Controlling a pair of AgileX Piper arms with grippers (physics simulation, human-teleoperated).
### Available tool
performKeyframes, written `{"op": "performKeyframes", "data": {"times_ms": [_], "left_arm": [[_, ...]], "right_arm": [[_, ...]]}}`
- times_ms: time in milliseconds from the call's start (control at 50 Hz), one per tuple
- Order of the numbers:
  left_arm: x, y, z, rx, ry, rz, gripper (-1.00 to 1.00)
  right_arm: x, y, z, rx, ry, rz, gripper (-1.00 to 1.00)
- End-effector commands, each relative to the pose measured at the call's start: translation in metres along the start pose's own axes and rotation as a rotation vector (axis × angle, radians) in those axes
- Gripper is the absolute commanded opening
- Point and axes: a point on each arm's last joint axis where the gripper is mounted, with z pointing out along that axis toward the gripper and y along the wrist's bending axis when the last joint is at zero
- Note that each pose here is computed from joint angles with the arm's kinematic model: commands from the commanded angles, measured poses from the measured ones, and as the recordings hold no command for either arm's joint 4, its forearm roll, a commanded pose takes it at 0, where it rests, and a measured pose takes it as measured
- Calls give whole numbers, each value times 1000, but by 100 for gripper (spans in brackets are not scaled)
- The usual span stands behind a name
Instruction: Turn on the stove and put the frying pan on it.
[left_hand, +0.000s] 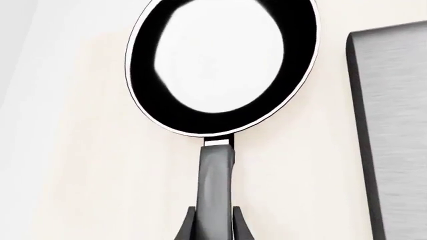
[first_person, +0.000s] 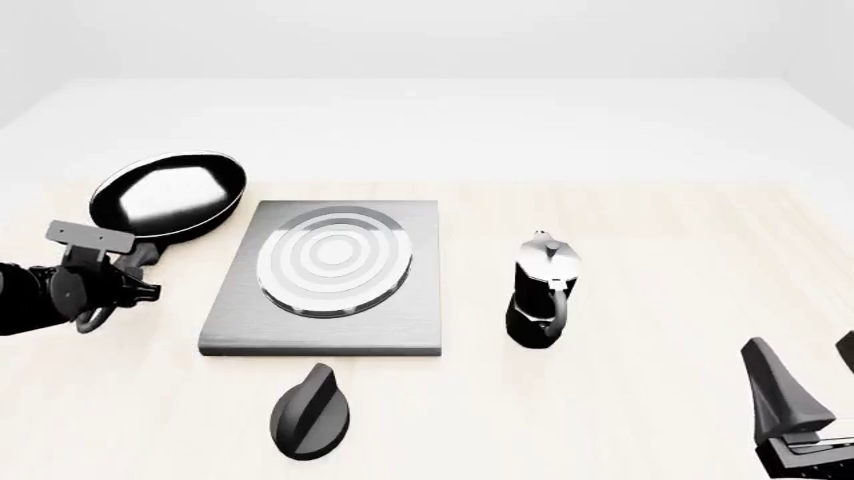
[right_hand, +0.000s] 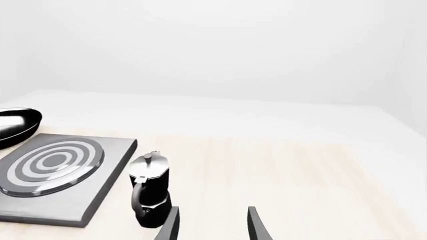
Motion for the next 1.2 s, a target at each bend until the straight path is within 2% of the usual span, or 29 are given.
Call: {"op": "performKeyframes", "data": {"times_ms": [20,160,320,460,700,940,1200], "left_arm": [[-3,1,-4,-5,-10,7,-100],[-20,0,-23,-7,-62,-6,-100],[-49,-7,-65,10,-146,-28,-100],[-58,-10,-89,17,-183,-18,-100],[-52,-24,-126,42,-224,36,-100],[-35,-55,-178,137,-275,115,-100],[-24,-74,-205,217,-310,142,-100]], "right_arm": [[0,0,0,2,-1,2,100],[-1,0,-1,1,-3,3,100],[-1,0,-3,1,-6,6,100],[-2,0,-4,1,-8,7,100],[-6,0,-4,-1,-17,13,100],[-9,0,-5,-1,-26,20,100],[-9,0,-5,-7,-29,27,100]]}}
